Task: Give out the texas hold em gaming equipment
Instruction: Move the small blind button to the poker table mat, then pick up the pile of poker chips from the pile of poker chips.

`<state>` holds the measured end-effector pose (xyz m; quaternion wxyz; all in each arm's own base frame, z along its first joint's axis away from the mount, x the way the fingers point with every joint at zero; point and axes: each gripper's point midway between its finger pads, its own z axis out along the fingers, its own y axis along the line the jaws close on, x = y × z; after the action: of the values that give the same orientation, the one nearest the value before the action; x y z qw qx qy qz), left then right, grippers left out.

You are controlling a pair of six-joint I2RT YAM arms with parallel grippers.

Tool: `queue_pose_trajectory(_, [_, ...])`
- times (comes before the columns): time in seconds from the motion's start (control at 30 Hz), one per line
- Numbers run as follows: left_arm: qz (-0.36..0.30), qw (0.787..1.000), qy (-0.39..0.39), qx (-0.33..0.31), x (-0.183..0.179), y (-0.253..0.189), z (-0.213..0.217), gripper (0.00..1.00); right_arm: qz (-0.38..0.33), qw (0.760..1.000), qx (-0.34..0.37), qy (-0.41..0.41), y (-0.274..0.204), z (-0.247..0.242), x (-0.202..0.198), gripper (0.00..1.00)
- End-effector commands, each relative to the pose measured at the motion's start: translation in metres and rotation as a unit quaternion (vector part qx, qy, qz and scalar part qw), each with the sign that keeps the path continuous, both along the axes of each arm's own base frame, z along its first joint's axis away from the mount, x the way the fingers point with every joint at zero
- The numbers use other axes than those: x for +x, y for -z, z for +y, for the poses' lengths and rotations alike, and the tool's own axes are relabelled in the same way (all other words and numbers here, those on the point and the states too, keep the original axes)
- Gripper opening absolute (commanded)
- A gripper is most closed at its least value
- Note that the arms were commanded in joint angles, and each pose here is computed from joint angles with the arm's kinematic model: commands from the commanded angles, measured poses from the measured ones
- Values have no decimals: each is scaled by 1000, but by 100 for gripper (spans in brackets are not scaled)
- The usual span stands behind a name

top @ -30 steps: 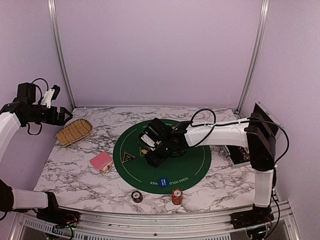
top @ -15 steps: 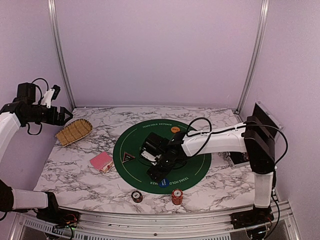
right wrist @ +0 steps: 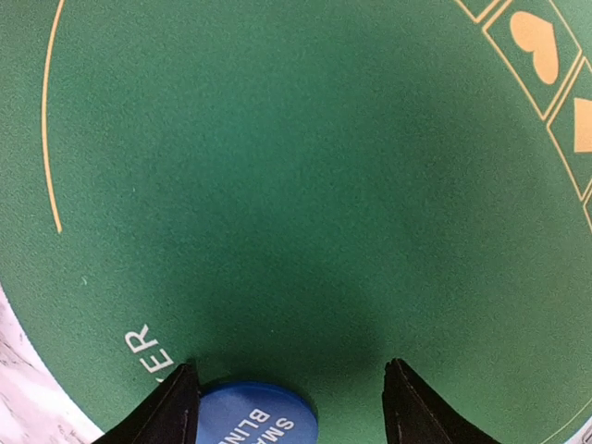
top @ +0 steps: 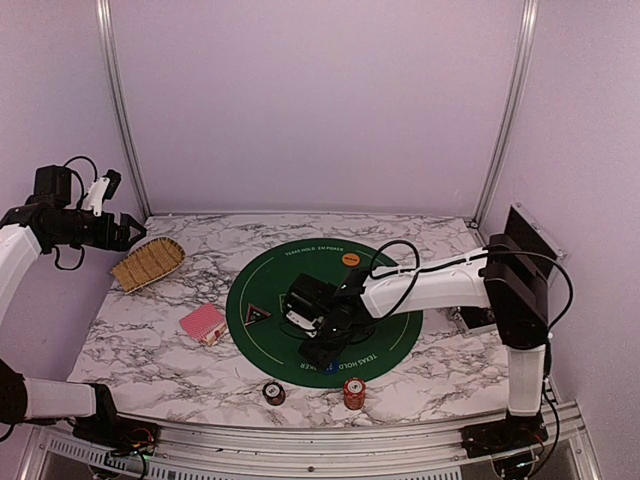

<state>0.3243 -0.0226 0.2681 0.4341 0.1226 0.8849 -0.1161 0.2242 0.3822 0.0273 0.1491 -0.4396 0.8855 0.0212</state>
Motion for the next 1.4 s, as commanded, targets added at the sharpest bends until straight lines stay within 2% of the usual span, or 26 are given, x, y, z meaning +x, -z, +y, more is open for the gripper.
queue_pose_trajectory(0.0, [-1, 1000, 6, -2, -5, -4, -2, 99, 5, 1000, -15, 0, 0, -12, -9, 66])
queue_pose_trajectory(0.33, [-3, 1000, 6, -8, -2, -8, -2, 99, 18, 1000, -21, -7, 2, -27, -17, 63])
queue_pose_trajectory(0.53, [-7, 1000, 4, -6, -2, -12, -2, 99, 21, 999, -27, 7, 3, -44, -13, 55])
queue_pose_trajectory(0.73, [-7, 1000, 4, -4, 0, -12, -1, 99, 22, 999, -24, 33, 3, -66, -4, 51])
queue_pose_trajectory(1.23, [-9, 1000, 4, -4, 1, -14, -1, 99, 5, 995, -41, 86, 4, -116, 10, 49])
queue_pose_trajectory(1.37, [-7, 1000, 4, -6, 2, -13, -1, 99, -5, 995, -35, 94, -5, -118, 15, 52])
